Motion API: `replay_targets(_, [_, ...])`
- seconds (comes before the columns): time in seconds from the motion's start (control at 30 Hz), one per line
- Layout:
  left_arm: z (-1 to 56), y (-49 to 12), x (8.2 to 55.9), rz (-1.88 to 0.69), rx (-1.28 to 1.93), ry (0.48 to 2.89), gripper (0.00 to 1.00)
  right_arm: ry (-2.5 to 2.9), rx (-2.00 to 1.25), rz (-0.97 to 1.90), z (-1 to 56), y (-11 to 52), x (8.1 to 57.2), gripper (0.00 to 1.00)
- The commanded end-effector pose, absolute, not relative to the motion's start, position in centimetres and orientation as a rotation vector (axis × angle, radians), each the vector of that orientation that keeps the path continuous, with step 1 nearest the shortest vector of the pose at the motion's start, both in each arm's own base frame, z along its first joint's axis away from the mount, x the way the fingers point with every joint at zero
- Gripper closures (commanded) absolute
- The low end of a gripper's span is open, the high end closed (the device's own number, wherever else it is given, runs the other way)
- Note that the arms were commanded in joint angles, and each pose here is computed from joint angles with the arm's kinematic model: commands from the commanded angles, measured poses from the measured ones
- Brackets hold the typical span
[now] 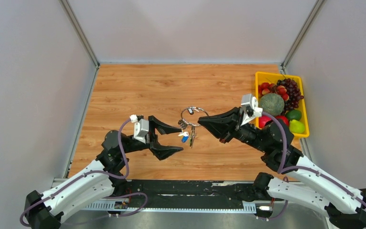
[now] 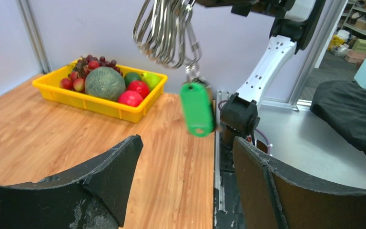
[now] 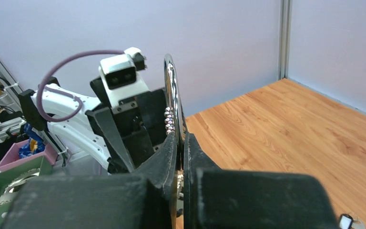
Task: Remove the keys from the keyring
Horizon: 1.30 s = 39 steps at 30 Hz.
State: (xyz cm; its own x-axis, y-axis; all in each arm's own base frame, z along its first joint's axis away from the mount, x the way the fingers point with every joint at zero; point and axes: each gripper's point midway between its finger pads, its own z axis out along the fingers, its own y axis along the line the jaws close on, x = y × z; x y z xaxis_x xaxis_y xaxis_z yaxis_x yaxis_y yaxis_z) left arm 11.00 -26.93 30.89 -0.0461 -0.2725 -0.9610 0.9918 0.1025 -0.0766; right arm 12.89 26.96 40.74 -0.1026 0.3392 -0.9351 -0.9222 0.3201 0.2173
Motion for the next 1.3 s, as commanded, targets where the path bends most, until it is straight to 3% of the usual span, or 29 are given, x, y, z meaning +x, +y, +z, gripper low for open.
replay_targets(0.0, [31.9,-27.4,11.1,-1.295,0.906,1.059,0.21,1.112,-0.599,1.277,45.2,26.8,11.7,1.0])
replay_targets(0.2, [32.6,-28.0,11.2,-1.309,0.924,1.05,0.23,1.091,-0.621,1.331,45.4,27.5,11.1,1.0])
replay_targets(0.53, [32.8,-28.6,11.2,-1.354,0.936,1.037,0.33,1.089,-0.645,1.36,45.3,28.4,11.1,1.0])
replay_targets(0.7, [33.3,-28.7,10.9,-1.364,0.95,1.015,0.52,1.1,-0.651,1.36,44.9,28.7,11.2,1.0])
replay_targets(0.8, [33.4,-28.8,10.9,-1.365,0.954,1.008,0.72,1.103,-0.649,1.354,44.7,28.7,11.3,1.0])
replay_targets(0.87, [33.5,-28.8,10.9,-1.365,0.953,1.007,0.79,1.102,-0.645,1.35,44.6,28.6,11.3,1.0])
replay_targets(0.9, [33.5,-28.8,10.9,-1.365,0.951,1.008,0.78,1.104,-0.644,1.348,44.6,28.6,11.4,1.0])
replay_targets(1.0, [33.4,-28.8,11.0,-1.36,0.948,1.015,0.55,1.1,-0.641,1.347,44.7,28.5,11.3,1.0])
replay_targets(1.07, [33.4,-28.8,10.9,-1.362,0.954,1.013,0.55,1.098,-0.641,1.348,44.8,28.5,11.3,1.0])
replay_targets(1.27, [33.4,-28.8,10.8,-1.367,0.961,1.01,0.87,1.097,-0.639,1.347,44.8,28.4,11.3,1.0])
